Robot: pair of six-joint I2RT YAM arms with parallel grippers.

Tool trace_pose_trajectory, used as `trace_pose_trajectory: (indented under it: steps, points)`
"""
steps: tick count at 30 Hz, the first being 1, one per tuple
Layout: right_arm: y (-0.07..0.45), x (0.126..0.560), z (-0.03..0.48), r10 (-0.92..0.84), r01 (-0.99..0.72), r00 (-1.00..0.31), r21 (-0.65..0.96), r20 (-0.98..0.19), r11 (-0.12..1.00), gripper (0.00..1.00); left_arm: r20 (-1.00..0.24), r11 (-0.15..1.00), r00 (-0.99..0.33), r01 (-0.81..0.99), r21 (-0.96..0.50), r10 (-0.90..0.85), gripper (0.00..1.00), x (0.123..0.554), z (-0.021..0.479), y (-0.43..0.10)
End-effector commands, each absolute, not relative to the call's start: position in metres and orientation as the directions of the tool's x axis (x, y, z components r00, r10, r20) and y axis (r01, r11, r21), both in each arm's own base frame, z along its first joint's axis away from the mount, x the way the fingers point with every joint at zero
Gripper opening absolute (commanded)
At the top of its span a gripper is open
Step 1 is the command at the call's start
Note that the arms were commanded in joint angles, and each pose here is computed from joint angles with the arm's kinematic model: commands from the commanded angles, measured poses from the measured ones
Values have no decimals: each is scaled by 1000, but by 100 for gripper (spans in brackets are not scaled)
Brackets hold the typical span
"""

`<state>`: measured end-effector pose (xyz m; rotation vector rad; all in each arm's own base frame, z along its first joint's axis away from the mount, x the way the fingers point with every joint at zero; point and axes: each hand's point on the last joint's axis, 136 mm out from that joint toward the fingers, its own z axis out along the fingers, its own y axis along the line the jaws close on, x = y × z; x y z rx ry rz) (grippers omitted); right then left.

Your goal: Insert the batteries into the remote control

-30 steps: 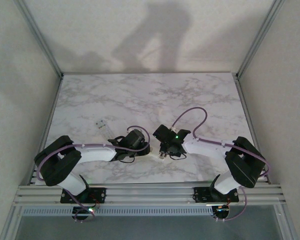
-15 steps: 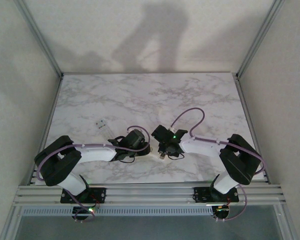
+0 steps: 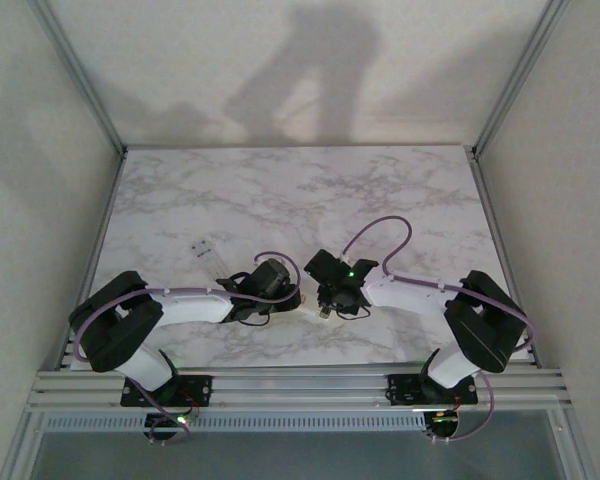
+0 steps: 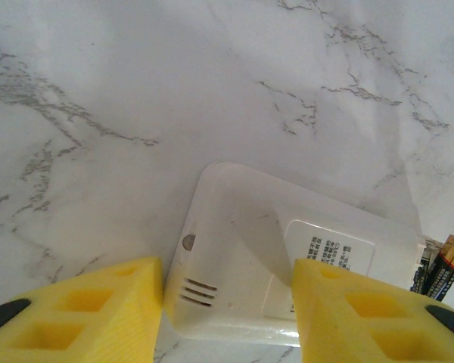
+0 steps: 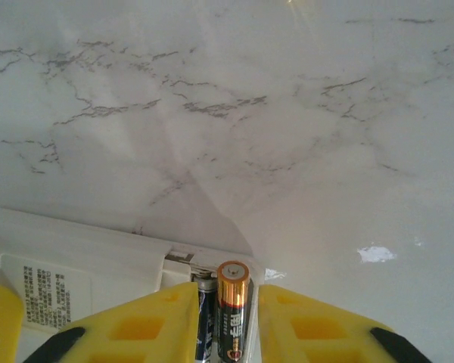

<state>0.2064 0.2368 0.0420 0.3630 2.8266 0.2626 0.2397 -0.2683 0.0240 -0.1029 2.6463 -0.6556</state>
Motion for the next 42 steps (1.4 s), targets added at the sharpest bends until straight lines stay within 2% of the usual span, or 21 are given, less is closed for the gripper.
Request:
trace_pose_trajectory:
  steps: [1, 5, 9, 14, 19, 28, 42]
  points:
    - [227, 206, 56, 269, 222, -924, 193, -272, 956, 29, -332, 855, -934, 61, -515, -133, 48, 226, 19, -288]
    - [222, 213, 66, 231, 177, -923, 193, -307, 965, 28, -333, 855, -934, 62, -515, -133, 48, 226, 19, -288]
    - [219, 227, 67, 142, 87, -934, 178, -328, 980, 17, -335, 854, -933, 64, -516, -132, 48, 227, 20, -288]
    - [228, 234, 61, 15, -36, -954, 163, -299, 986, 18, -334, 855, -933, 64, -515, -132, 48, 227, 20, -288]
    - [231, 236, 54, 8, -39, -958, 159, -286, 987, 17, -333, 856, -934, 63, -513, -130, 48, 226, 19, -287]
    - [232, 228, 36, 18, -22, -971, 165, -239, 986, 7, -336, 859, -933, 64, -508, -129, 48, 226, 19, -287]
    - [224, 210, 25, 46, 14, -983, 177, -179, 984, 6, -337, 857, -933, 66, -511, -129, 48, 228, 21, -289]
